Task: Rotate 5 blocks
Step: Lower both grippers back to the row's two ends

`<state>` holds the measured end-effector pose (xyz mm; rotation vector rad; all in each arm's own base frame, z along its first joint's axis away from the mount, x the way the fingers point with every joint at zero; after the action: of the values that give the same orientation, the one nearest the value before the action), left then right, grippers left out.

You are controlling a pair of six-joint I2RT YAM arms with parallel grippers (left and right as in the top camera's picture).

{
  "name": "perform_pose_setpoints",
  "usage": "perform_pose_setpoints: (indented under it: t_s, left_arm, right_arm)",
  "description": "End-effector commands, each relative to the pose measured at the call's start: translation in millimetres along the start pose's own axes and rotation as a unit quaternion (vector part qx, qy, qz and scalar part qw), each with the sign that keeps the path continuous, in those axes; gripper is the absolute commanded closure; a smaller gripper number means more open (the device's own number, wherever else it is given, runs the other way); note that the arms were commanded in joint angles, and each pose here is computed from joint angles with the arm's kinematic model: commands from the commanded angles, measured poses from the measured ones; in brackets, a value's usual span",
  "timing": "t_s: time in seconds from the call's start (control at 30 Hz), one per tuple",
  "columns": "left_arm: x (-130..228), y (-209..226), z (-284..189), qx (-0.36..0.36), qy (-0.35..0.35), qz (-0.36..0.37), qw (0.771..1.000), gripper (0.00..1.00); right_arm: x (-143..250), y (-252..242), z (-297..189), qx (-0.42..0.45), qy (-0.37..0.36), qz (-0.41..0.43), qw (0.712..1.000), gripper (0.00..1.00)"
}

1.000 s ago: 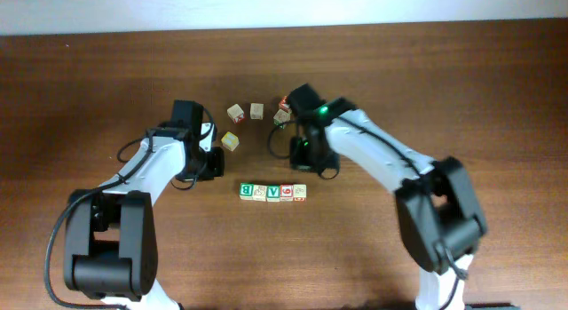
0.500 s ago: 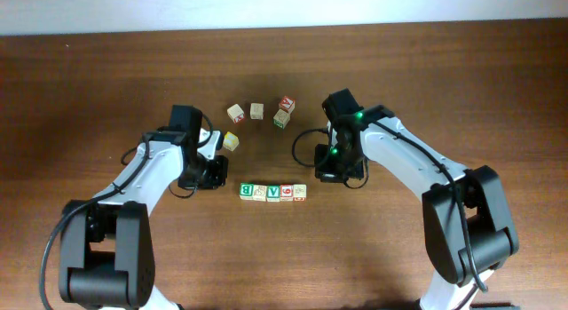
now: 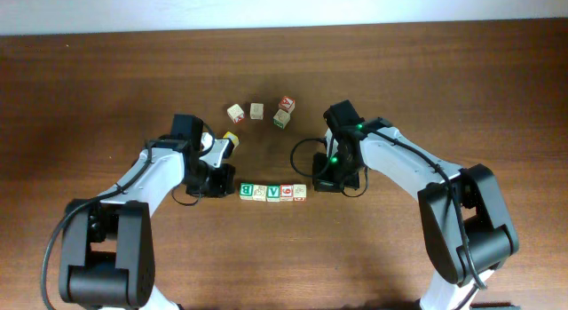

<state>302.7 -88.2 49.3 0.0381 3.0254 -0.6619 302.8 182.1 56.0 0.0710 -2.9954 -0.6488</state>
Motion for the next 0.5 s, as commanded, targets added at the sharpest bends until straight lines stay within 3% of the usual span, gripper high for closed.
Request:
perform_pose_setpoints:
  t_s: [0.0, 0.47]
  left_arm:
    - [1.1, -12.2, -3.7, 0.043, -0.002, 0.005, 0.999, 1.0]
    - [0.8, -16.3, -3.8, 0.056, -0.003, 0.007, 0.998, 1.0]
  right_arm:
    - [3.8, 1.5, 2.0, -0.005, 0.005, 0.007, 1.0, 0.96]
    - [3.8, 1.7, 2.0, -0.005, 0.005, 0.008, 1.0, 0.96]
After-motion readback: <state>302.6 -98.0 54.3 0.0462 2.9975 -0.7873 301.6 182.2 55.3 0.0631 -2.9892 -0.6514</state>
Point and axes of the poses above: each gripper's point midway between its finger pads, its own z axis out along the fingers, its own y axis along the line the jaws close on, x = y × z, the point moved 4 cm from there along -z, back along the fingers, and after that the axes turned 8 degrees about -z, right-handed, at the moved point
